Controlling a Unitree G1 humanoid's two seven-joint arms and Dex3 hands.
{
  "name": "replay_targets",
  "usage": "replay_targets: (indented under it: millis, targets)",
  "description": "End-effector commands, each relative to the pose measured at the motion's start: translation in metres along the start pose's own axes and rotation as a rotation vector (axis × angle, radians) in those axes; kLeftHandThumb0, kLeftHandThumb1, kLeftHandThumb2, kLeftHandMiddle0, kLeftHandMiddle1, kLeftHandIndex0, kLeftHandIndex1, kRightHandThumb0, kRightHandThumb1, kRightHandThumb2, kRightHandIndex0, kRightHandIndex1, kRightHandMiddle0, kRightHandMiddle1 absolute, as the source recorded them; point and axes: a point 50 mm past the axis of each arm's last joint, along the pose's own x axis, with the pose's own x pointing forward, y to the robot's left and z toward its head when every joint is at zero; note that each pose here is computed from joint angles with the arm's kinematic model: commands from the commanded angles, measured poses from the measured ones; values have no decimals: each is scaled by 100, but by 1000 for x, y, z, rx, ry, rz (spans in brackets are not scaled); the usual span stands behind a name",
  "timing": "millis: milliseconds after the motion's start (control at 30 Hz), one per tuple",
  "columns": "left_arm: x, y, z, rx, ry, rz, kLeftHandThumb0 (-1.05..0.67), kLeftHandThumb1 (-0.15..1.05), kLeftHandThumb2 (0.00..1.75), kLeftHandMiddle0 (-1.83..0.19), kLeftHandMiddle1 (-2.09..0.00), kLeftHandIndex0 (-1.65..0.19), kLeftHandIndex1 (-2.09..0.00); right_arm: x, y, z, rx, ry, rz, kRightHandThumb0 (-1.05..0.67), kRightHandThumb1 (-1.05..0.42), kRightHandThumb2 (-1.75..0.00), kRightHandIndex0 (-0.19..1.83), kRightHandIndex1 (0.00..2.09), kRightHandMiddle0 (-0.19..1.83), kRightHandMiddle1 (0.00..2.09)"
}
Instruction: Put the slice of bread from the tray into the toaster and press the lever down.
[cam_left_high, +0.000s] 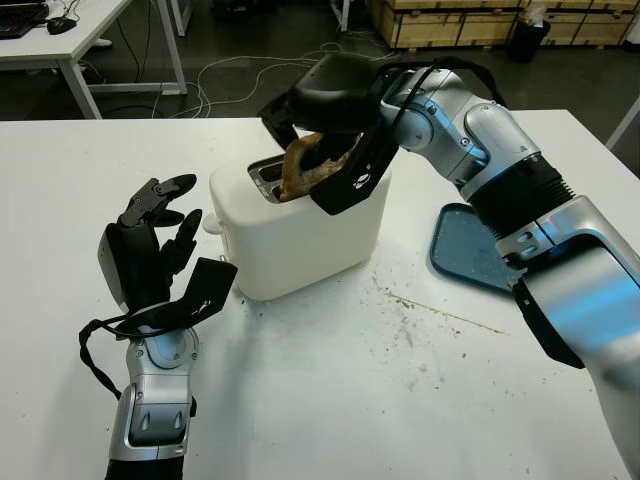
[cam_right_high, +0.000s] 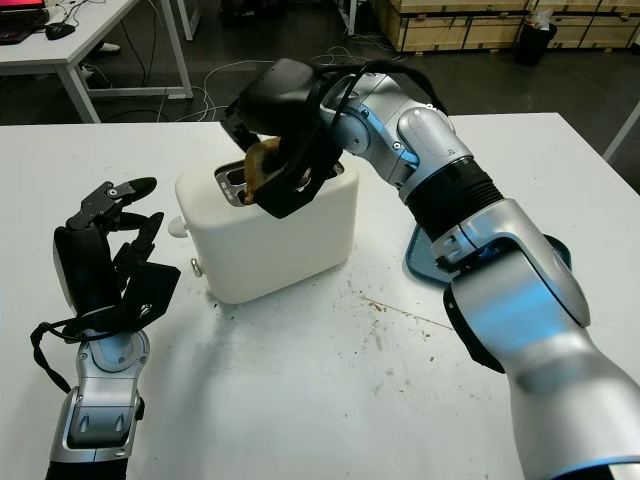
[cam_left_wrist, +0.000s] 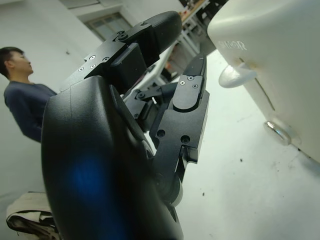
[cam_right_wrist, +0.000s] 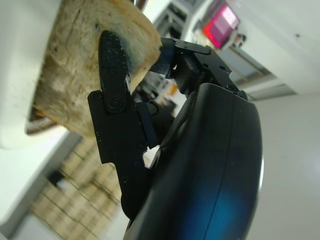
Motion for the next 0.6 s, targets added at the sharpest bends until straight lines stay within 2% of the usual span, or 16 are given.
replay_targets:
  millis: [0,67,100,333,533,567]
  targets:
    - [0,0,1,2,-14,8,-9,92,3,-65,-110,-83,-41,-2,-15,5,28,-64,15,-70,-92,-5,46,119,54,88]
    - [0,0,1,4,-16,6,-9,92,2,-66,-109,-83,-41,-4,-19,7,77,-109,20,-69,-92,-4,29,101,48,59]
    - [0,0,1,5,-18,5,-9,92,2,-66,-109,-83,-41,-5,-21,8,103,-136,0,-68,-92,-4,23,104,46,56]
    - [0,0,1,-4,-12,7,-12,92,4,-69,-112,-84,-41,-11,-41,12,143,-184,-95,-57,-92,-6,12,109,42,55]
    - [1,-1,1,-8,-18,3,-8,92,3,-68,-111,-84,-40,-29,-71,11,147,-194,-265,-50,-92,-4,18,102,49,55]
    - [1,-1,1,-20,-16,2,-7,92,2,-68,-111,-84,-40,-34,-76,10,140,-192,-308,-50,-92,-2,25,99,53,54]
